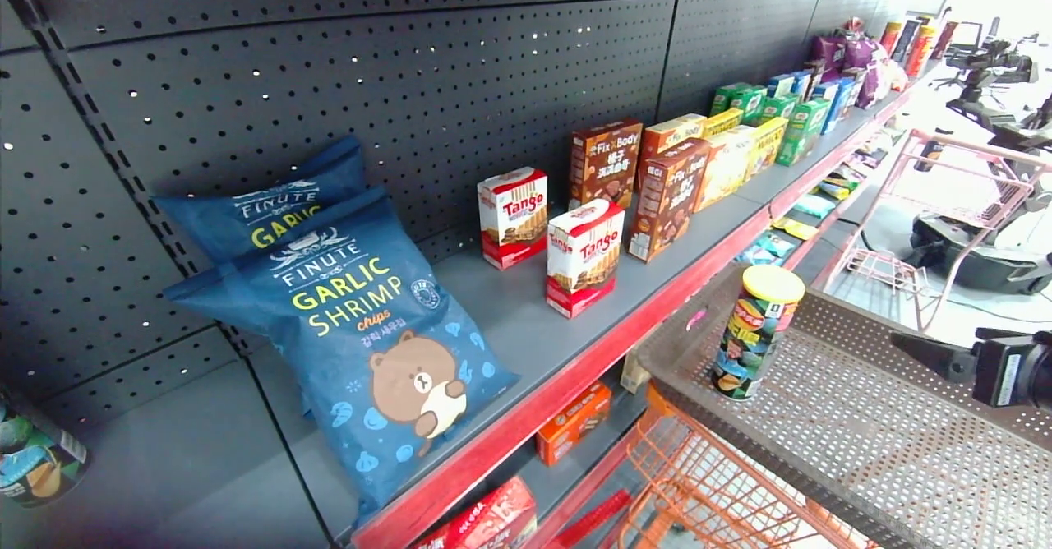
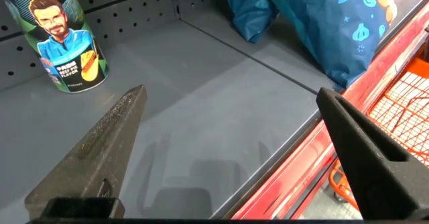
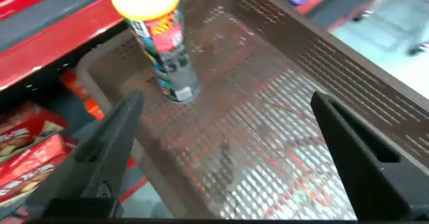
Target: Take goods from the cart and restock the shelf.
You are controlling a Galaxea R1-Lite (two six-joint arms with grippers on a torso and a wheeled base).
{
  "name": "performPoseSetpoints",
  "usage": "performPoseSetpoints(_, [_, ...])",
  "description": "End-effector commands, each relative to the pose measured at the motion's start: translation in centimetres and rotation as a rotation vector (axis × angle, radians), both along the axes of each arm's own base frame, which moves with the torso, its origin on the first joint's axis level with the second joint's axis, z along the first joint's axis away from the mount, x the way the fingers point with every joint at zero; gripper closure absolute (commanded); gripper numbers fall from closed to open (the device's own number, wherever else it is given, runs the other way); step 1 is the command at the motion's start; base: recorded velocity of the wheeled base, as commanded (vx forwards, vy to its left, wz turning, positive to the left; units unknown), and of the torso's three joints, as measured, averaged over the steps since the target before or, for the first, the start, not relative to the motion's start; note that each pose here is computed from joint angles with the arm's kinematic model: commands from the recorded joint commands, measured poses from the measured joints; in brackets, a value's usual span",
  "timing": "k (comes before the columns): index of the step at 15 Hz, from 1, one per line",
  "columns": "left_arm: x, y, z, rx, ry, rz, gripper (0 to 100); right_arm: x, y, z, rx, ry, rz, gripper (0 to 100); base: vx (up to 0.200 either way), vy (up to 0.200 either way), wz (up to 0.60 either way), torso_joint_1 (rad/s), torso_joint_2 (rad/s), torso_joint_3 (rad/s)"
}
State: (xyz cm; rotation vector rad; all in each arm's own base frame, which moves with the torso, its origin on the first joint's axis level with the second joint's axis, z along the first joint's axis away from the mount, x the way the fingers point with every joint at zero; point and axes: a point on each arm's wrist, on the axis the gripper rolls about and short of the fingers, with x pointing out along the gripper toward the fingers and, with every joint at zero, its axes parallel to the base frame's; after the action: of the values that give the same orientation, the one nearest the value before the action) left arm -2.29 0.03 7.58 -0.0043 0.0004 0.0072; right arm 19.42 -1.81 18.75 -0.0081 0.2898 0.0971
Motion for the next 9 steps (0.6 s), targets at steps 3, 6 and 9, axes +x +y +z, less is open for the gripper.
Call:
performPoseSetpoints(3, [0.0, 0.0, 0.0, 0.0, 0.0, 0.0, 0, 5.1, 0.1, -2.8, 0.031, 0.082, 0.114, 0, 0.0, 0.0, 0.0, 0.0, 0.0, 0.0])
performPoseSetpoints(6, [0.0, 0.0, 0.0, 0.0, 0.0, 0.0, 0, 7.0, 0.5, -4.8, 0.026, 0.104, 0.171, 0, 0.0, 0.0, 0.0, 0.0, 0.0, 0.0])
performPoseSetpoints(9, [0.0, 0.0, 0.0, 0.0, 0.0, 0.0, 0, 9.1, 0.9, -7.4, 0.002, 0.133, 0.203, 0, 0.0, 0.0, 0.0, 0.0, 0.0, 0.0])
